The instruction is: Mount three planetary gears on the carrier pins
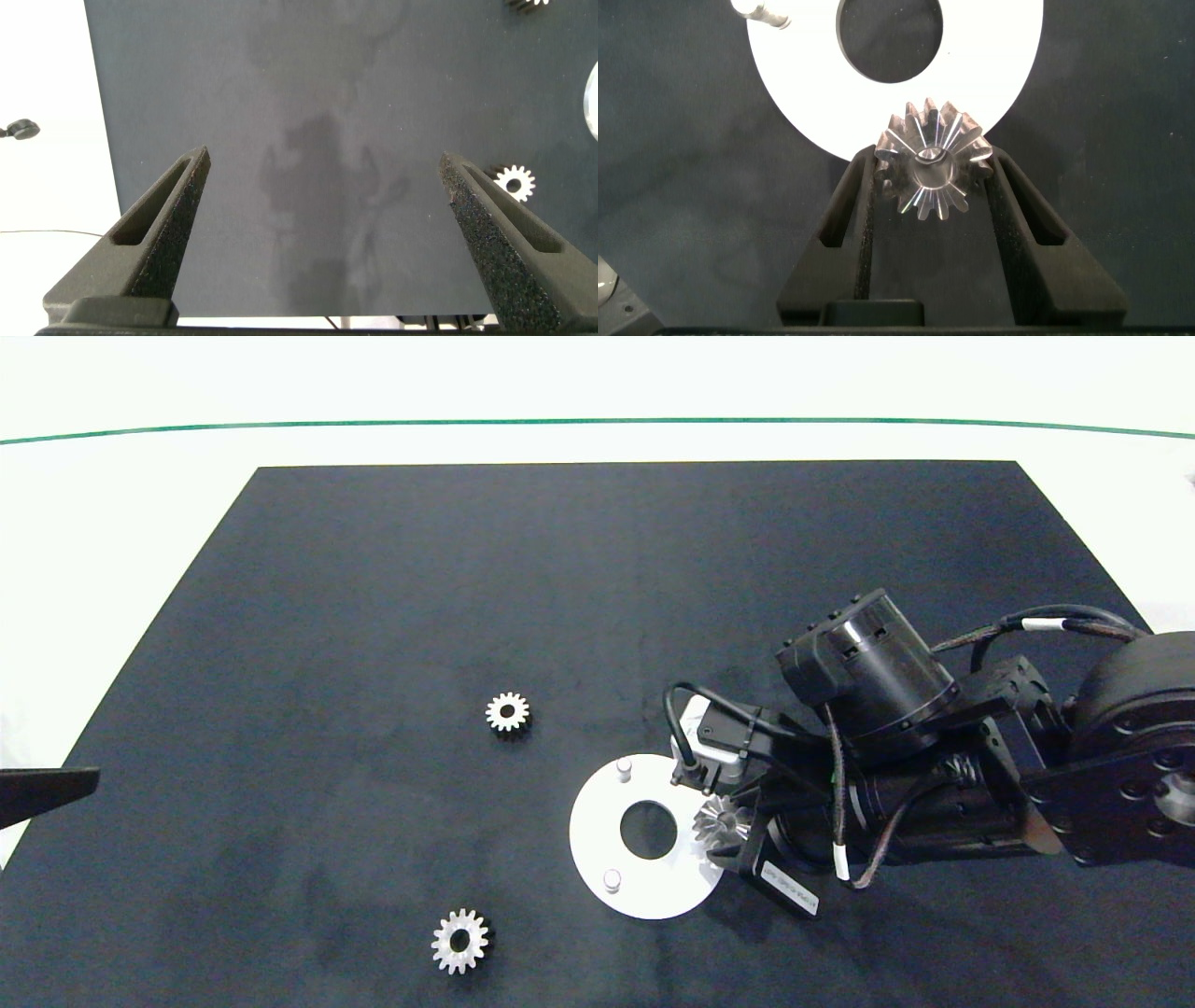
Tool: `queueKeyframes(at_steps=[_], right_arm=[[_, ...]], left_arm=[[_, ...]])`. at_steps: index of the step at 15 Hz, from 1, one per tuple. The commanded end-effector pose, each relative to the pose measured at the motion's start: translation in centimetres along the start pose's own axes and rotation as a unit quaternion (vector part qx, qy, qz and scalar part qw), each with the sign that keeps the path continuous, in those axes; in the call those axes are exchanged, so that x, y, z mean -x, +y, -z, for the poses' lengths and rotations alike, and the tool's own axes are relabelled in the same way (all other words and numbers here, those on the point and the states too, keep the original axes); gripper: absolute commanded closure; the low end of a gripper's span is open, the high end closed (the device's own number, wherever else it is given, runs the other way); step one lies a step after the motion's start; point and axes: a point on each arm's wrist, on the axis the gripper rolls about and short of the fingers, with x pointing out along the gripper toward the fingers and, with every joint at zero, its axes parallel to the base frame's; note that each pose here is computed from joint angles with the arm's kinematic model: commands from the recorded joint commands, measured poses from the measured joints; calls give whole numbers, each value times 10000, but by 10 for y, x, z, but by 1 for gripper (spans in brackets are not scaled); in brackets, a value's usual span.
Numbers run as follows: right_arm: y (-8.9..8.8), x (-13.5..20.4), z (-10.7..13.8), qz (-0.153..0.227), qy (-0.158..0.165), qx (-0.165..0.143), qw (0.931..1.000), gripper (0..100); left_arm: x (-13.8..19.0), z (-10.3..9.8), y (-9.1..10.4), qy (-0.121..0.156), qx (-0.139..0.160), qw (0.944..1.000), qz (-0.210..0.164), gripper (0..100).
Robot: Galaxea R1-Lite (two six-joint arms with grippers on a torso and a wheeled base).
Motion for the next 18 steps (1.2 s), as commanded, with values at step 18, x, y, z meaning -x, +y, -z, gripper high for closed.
queueKeyframes(at_steps=[18], right_arm=[[1, -2, 2, -5, 65, 21, 10000, 84]], left_arm=[[0, 0, 0, 22, 5, 10000, 1, 0]])
